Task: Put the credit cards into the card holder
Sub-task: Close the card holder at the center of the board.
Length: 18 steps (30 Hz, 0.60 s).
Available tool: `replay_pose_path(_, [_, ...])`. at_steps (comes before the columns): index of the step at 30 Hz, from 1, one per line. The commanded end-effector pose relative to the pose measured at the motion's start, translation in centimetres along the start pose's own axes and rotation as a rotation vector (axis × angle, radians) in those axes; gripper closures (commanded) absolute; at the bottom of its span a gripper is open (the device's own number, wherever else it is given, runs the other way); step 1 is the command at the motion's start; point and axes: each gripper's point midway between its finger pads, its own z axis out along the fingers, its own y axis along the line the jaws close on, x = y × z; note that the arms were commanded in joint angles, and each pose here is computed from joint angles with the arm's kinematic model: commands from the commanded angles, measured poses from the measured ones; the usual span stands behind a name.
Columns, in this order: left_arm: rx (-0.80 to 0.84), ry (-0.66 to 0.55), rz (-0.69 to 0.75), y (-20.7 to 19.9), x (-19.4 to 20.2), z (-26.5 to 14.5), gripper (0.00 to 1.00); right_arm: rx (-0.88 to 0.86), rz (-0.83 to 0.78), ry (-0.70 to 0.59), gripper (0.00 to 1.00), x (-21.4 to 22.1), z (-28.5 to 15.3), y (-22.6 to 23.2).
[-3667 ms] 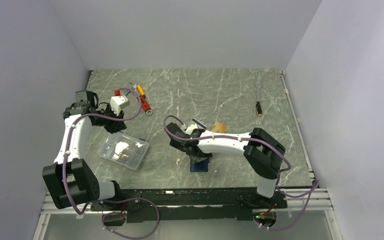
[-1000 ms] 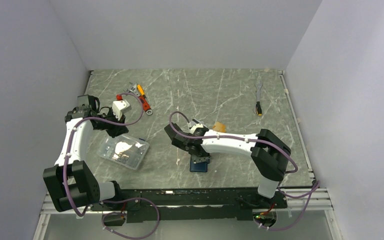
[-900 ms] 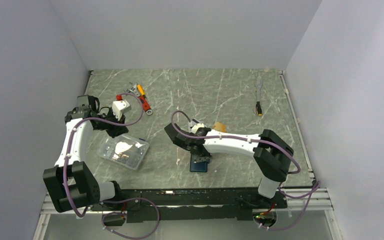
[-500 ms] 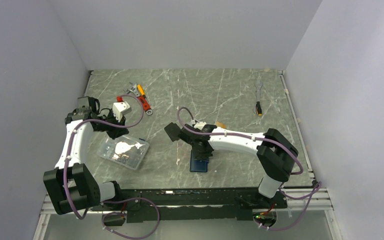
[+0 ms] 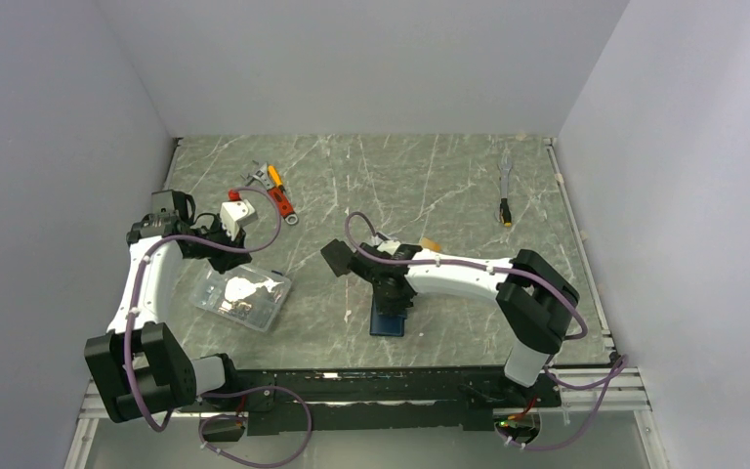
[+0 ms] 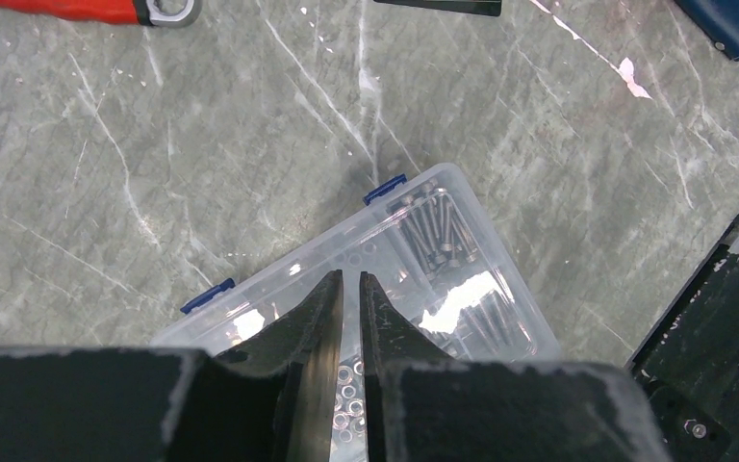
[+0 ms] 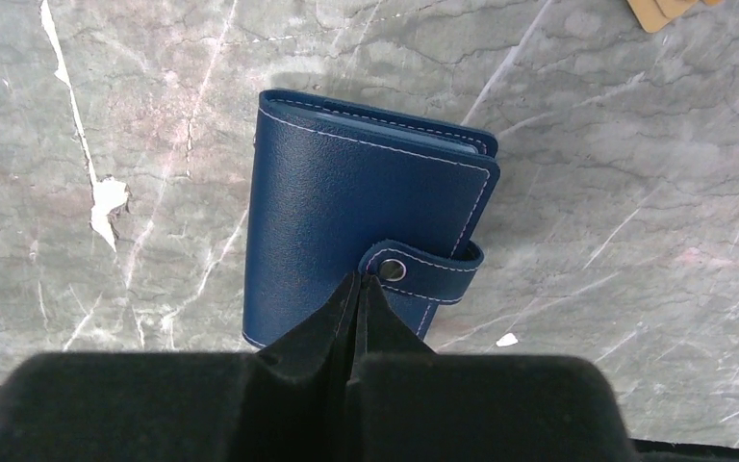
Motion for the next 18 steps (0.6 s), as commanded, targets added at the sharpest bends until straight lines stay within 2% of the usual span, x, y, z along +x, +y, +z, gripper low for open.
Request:
replay_pose_path(1, [0.013,-0.03,0.032,-0.7,-0.6,-0.3,0.83,-0.029,0.001,0.027,1.0,0.4,0.6,0.3])
replay_pose_path(11, [0.012,-0.032,0.029,-0.8,-0.6,-0.3,0.83,-0.064,0.021,0.006,1.0,-0.4,-0.9,-0.4])
replay_pose_path(12, [0.011,-0.032,0.031,-0.8,-0.6,-0.4,0.83,-0.054,0.019,-0.008,0.97,-0.8,-1.5,-0.4])
replay_pose_path(15, [0.013,-0.034,0.03,-0.9,-0.6,-0.3,0.83,-0.019,-0.006,-0.035,0.69,-1.2,-3.3,-0.5])
replay_pose_path(18, [0.015,-0.036,0.029,-1.0,-0.4,-0.2,0.83,0.001,-0.017,-0.043,0.6,-1.2,-4.1,-0.6])
